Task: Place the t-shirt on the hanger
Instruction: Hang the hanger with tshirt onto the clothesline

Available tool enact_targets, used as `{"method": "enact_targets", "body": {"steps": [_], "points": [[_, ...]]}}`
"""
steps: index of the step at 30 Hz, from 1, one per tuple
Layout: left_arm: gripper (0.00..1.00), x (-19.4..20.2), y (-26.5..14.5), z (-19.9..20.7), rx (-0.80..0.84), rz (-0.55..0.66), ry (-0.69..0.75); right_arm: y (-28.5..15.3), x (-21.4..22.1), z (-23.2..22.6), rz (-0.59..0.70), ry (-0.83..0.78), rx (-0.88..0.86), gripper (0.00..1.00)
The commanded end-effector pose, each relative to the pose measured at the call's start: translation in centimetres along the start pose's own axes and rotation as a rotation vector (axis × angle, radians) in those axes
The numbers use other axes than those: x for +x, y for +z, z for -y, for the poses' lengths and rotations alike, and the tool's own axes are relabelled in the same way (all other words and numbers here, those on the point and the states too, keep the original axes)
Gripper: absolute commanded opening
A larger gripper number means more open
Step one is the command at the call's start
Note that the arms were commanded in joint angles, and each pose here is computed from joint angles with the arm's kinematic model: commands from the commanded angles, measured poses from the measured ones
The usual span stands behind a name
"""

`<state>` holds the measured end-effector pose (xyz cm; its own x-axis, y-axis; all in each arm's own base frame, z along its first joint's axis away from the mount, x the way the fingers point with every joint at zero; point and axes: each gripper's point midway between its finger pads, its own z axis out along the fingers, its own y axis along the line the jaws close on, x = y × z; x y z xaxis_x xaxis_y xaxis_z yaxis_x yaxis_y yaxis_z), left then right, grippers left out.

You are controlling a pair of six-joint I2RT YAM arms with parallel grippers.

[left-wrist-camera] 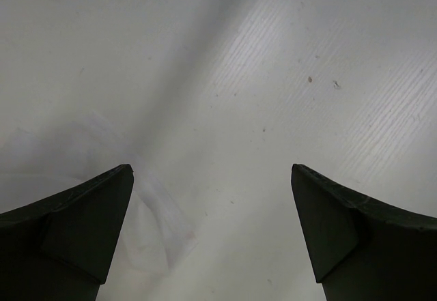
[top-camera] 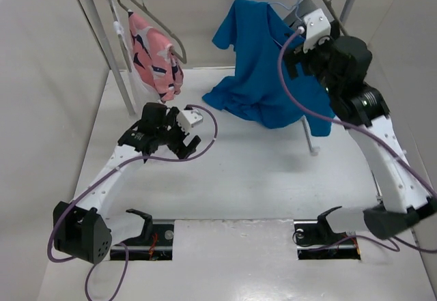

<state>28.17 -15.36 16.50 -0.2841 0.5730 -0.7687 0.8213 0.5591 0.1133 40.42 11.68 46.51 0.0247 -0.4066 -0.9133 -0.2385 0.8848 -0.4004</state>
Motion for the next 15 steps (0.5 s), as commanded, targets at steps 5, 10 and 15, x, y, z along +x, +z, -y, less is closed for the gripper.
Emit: {"method": "enact_targets", "body": {"steps": [5,10,15], "points": [[1.00,3.0,0.3,1.0,-0.029,-0.033,-0.078,-9.5,-0.2,-1.5,0.055,-0.092,0.050,1.00],[1.00,4.8,0.4,0.1,-0.102,-0.053,-0.121,-10.7,8.1,-7.2,-0.069,-0.114,-0.097,1.00],[1.00,6.7,0.4,-1.3,-0.188,-0.070,-0.160,-11.8,20.2,-14.2,-0.259,0.031,-0.269,1.00]]}}
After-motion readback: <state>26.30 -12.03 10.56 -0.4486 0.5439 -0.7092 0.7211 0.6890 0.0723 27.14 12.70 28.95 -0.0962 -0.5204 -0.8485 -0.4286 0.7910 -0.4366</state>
